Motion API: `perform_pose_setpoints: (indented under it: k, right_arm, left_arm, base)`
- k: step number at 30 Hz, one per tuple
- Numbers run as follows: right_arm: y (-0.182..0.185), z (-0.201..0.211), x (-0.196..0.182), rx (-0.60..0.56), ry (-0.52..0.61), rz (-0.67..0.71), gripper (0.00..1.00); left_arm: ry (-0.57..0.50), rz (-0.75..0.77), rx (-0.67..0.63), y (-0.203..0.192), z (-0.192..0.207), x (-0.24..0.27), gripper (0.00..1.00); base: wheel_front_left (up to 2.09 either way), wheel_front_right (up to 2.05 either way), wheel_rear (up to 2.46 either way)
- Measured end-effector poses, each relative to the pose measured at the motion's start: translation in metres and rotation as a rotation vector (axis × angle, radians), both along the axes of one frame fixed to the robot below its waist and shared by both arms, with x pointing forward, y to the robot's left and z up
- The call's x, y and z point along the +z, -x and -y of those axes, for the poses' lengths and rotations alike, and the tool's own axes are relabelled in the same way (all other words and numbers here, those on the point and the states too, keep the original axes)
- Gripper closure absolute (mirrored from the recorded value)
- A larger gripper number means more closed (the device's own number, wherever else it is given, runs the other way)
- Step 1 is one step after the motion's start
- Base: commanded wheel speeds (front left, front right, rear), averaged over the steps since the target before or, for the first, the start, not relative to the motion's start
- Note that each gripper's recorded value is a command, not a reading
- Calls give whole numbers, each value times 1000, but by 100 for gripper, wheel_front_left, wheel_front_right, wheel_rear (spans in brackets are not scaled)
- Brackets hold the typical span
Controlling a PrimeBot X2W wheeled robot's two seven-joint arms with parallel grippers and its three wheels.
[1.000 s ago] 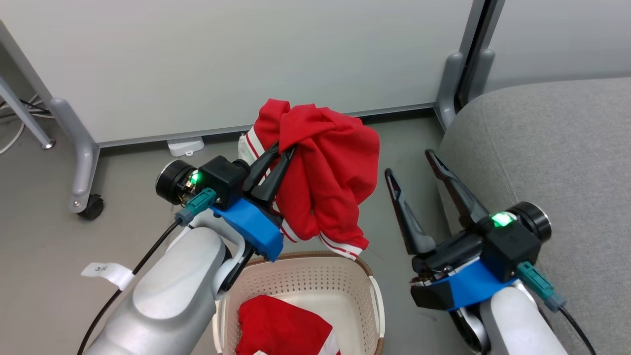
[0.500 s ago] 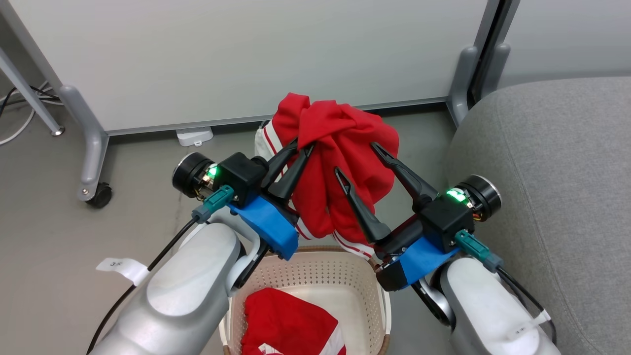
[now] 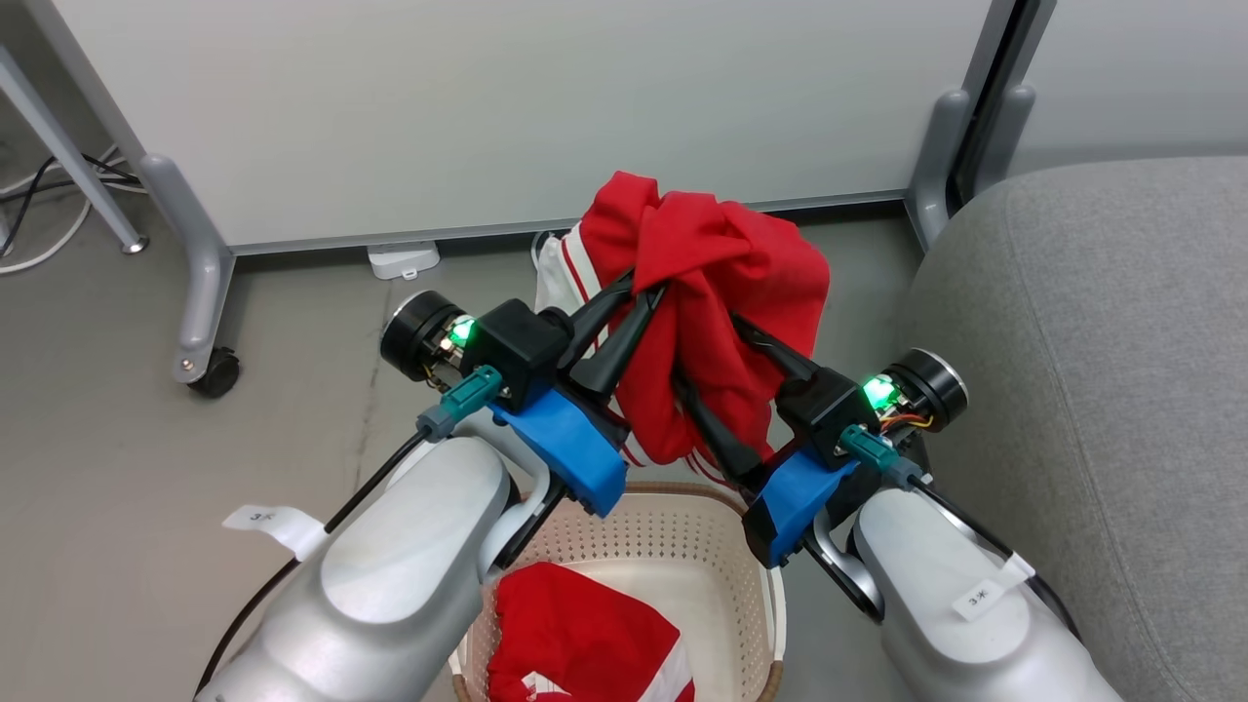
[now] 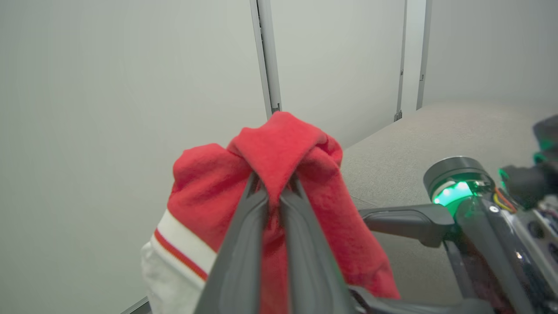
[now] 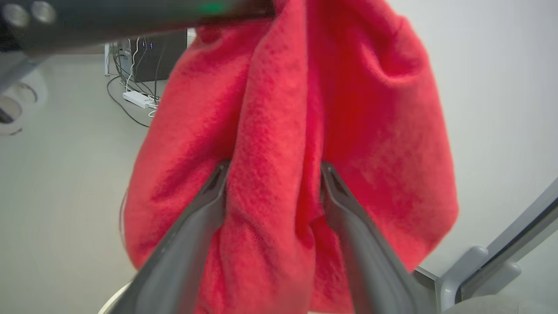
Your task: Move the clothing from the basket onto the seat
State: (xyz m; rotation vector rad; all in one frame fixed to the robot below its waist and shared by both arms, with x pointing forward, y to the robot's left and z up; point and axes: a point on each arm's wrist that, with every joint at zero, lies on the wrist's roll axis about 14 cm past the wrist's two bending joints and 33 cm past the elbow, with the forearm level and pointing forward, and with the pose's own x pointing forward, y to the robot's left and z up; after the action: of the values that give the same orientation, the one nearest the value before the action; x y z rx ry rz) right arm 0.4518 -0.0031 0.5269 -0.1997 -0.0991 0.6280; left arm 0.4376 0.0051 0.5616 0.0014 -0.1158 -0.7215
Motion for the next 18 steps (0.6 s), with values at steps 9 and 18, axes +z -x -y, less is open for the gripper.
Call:
perform_pose_setpoints:
  k: [9, 18]
  right_arm:
    - [-1, -4, 0, 8, -17, -26, 100]
    - [-1, -3, 4, 3, -39, -24, 100]
  left_arm:
    - [2, 7, -12, 6, 4, 4, 100]
    - [2, 12, -15, 6, 5, 5, 100]
  base:
    - [0, 0, 0]
    - [0, 0, 0]
